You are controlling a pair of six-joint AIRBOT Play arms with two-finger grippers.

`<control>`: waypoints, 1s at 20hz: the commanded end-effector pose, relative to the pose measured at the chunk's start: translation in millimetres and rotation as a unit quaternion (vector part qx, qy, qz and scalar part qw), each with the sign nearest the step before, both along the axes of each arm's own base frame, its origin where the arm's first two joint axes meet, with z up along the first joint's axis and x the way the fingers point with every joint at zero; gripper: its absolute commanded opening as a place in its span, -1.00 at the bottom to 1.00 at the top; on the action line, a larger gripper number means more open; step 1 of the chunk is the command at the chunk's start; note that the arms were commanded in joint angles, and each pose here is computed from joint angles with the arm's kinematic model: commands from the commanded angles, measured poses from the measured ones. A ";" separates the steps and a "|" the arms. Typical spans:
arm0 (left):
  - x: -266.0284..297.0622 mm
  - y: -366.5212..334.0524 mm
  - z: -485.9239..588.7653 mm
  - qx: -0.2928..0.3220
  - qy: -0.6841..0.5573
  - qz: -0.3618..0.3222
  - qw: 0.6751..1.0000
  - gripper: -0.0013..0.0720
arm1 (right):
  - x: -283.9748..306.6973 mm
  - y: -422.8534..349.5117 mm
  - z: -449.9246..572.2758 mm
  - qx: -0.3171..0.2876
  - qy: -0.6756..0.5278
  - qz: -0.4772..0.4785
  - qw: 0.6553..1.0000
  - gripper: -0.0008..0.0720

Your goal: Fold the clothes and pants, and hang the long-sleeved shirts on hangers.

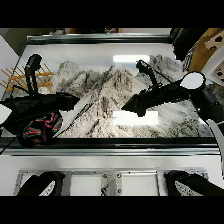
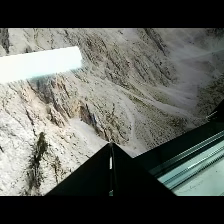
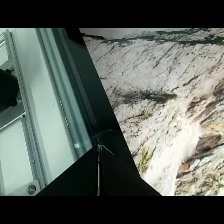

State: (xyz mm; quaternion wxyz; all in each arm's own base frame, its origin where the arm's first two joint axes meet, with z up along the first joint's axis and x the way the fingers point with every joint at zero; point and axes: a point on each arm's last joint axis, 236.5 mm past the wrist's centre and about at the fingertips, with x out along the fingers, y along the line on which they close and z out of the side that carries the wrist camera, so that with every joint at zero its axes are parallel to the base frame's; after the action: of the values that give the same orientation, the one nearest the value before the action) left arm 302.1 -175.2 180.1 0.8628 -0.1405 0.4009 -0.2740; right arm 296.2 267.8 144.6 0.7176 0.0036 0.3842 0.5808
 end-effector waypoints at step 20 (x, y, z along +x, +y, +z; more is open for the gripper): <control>26.8 190.8 -75.4 0.288 0.048 0.186 0.938 1.00 | -0.2 0.2 -0.4 0.000 0.001 0.001 1.000 -0.94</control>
State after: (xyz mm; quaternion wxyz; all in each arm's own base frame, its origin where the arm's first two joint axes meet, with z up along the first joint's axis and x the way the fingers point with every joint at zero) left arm 335.3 -75.6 144.0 0.9024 -0.0334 0.4127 -0.1191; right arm 296.1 267.9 144.6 0.7175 0.0036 0.3842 0.5810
